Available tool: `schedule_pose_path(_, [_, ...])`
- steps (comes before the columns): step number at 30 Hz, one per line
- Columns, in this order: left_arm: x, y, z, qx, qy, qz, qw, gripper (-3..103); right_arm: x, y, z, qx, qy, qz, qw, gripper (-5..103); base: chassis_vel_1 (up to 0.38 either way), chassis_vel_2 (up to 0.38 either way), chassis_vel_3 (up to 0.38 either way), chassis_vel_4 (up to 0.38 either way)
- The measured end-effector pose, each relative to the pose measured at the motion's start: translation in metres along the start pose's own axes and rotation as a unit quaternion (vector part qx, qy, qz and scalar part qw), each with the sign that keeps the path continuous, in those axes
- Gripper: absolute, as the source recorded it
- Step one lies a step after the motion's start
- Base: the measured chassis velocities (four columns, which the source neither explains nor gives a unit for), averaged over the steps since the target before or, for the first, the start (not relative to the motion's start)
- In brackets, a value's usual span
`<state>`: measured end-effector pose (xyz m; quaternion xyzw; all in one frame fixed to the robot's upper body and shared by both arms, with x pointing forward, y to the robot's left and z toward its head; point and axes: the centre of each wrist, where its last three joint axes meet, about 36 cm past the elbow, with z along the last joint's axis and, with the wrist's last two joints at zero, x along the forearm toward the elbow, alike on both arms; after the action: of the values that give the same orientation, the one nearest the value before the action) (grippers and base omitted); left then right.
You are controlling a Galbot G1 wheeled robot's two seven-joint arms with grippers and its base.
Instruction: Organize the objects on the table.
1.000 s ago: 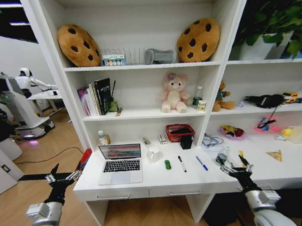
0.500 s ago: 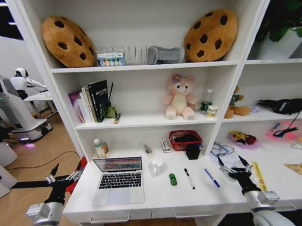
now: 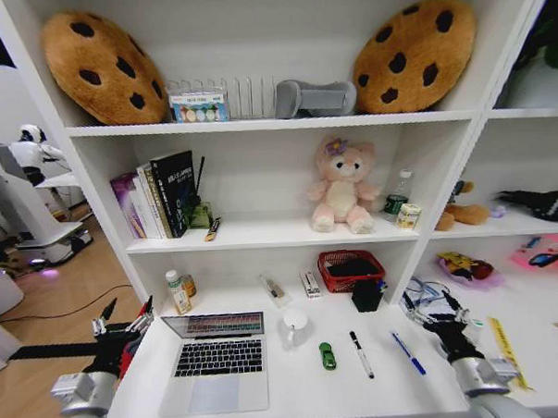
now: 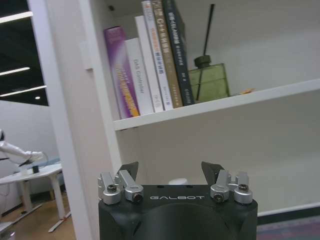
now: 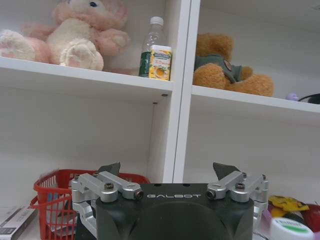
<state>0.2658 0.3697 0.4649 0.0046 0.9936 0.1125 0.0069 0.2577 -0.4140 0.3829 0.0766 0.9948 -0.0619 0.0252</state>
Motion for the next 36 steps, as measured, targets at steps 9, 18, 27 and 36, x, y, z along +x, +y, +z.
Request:
schedule_pose_path(9, [-0.031, 0.019, -0.042, -0.124, 0.02, 0.171, 0.9772, 36, 0.01, 0.009, 0.015, -0.025, 0.009, 0.037, 0.999, 100, 0.006, -0.001, -0.004, 0.004])
schedule_pose_path(18, [-0.08, 0.026, -0.068, -0.199, 0.034, 0.261, 0.9439, 8, 0.016, 0.017, 0.02, -0.038, 0.015, 0.052, 0.998, 100, 0.0, 0.0, 0.0, 0.0])
schedule_pose_path(27, [-0.086, 0.01, -0.056, -0.253, 0.069, 0.353, 0.8982, 0, 0.019, 0.02, 0.018, -0.045, 0.013, 0.065, 0.997, 100, 0.0, 0.0, 0.0, 0.0])
schedule_pose_path(36, [-0.052, -0.015, -0.04, -0.247, 0.064, 0.404, 0.8782, 0, 0.021, 0.022, 0.011, -0.05, 0.007, 0.081, 0.995, 100, 0.0, 0.0, 0.0, 0.0])
